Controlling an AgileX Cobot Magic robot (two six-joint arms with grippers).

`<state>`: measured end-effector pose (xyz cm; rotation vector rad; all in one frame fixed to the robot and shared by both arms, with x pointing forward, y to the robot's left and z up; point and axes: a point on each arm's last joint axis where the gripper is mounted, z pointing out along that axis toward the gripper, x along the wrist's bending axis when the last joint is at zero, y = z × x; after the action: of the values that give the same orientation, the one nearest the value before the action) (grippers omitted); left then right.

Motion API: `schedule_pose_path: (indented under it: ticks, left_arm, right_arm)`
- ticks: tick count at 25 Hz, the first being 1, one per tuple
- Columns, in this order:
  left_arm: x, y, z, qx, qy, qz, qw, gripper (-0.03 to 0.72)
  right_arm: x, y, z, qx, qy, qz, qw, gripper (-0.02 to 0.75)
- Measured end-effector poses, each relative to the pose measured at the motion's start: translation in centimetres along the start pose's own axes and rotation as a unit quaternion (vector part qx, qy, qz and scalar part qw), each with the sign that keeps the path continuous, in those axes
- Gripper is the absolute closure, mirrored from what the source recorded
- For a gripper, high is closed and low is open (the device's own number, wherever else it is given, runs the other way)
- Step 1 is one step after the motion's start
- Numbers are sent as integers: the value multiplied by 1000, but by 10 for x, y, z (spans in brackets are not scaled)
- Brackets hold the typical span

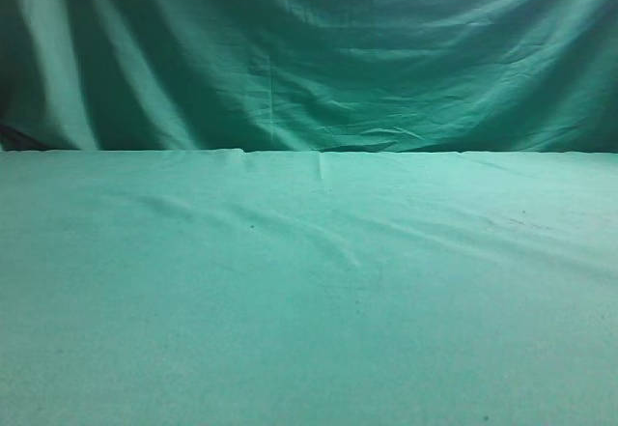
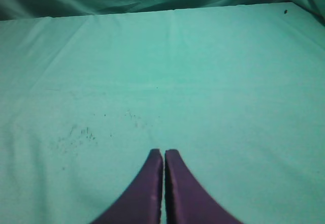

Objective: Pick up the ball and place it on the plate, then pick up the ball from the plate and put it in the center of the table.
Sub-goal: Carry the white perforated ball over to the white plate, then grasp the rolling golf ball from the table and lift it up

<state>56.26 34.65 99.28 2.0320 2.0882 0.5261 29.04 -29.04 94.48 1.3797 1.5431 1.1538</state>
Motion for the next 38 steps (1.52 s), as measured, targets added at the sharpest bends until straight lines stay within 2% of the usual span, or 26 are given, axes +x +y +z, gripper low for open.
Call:
schedule_pose_path:
  ticks: [4, 15, 17, 21, 22, 25, 28, 32, 35, 38]
  left_arm:
    - [-2, -1, 21, 21, -3, 2, 1000, 387]
    - [-3, 7, 29, -17, -3, 5, 1000, 387]
    - [-3, 7, 29, -17, -3, 5, 1000, 311]
    - [-3, 12, 26, -21, -9, -7, 1000, 72]
    - [-3, 17, 22, -21, -14, -17, 1000, 45]
    - [-4, 36, 3, -22, -39, -49, 998, 44]
    - [-8, 57, -25, -17, -79, -52, 995, 225]
    - [-22, 76, -61, -33, -153, -18, 988, 577]
    - [-37, 76, -92, -75, -198, 22, 977, 688]
    - [-48, 69, -135, -129, -207, 62, 968, 688]
  right_arm:
    - [0, 0, 0, 0, 0, 0, 1000, 738]
    - [0, 0, 0, 0, 0, 0, 1000, 738]
    - [0, 0, 0, 0, 0, 0, 1000, 738]
    - [0, 0, 0, 0, 0, 0, 1000, 738]
    - [0, 0, 0, 0, 0, 0, 1000, 738]
    - [0, 0, 0, 0, 0, 0, 1000, 738]
    - [0, 0, 0, 0, 0, 0, 1000, 738]
    - [0, 0, 0, 0, 0, 0, 1000, 738]
    - [0, 0, 0, 0, 0, 0, 1000, 738]
    - [0, 0, 0, 0, 0, 0, 1000, 738]
